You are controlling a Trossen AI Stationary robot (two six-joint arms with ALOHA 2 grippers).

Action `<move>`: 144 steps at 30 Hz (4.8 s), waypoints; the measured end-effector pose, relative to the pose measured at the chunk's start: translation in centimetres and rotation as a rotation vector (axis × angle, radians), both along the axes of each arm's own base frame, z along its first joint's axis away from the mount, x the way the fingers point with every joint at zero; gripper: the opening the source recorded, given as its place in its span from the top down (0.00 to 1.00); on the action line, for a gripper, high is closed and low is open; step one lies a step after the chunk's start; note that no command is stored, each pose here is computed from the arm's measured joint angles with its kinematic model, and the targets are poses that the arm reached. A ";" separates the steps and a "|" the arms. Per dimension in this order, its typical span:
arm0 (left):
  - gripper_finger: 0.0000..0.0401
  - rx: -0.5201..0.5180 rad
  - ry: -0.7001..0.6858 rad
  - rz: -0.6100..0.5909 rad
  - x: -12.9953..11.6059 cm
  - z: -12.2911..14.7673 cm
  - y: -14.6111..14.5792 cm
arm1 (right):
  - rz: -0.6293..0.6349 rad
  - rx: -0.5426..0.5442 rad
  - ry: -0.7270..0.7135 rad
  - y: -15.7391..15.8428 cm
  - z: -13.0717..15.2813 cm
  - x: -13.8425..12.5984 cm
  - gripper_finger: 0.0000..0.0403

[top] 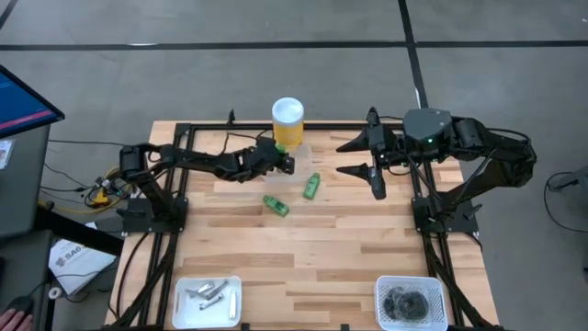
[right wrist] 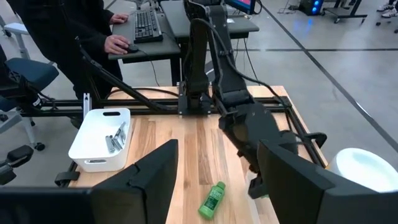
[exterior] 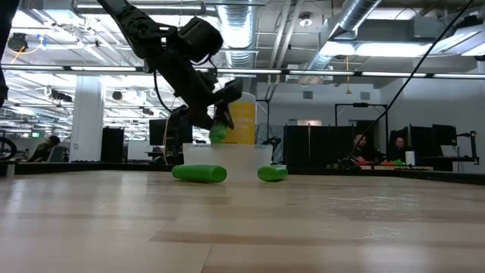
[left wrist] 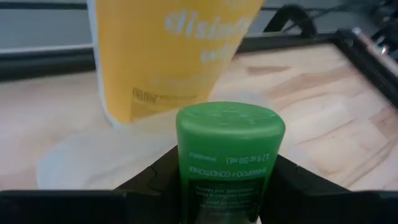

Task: Pick & Place Travel size toiletries
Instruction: Put the bottom right green shampoo into the transparent bin, then put the top green shampoo into the transparent bin

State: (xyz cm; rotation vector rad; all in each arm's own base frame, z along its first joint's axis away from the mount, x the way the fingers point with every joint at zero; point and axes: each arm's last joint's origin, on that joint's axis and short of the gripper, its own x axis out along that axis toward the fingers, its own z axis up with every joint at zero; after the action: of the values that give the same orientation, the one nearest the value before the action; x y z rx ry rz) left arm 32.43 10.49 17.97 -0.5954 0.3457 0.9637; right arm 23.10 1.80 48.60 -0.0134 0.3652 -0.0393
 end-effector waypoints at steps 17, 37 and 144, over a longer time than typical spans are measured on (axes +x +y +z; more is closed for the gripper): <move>0.64 -0.094 0.023 0.125 -0.6 -1.7 0.7 | 0.025 0.001 -0.004 0.6 0.0 0.0 0.47; 0.61 -0.171 0.046 0.147 -1.1 -2.4 1.2 | 0.028 -0.006 -0.010 0.6 0.1 0.0 0.47; 0.50 0.027 -0.674 -0.462 -13.2 19.4 -11.3 | -1.058 0.829 0.739 -4.8 -35.2 13.1 0.56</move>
State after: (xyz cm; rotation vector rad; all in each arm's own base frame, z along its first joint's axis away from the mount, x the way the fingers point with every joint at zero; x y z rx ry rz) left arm 19.27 -0.77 37.38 -0.7372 -0.1337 0.2885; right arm 36.17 -3.01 13.45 1.0132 1.0716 -0.9447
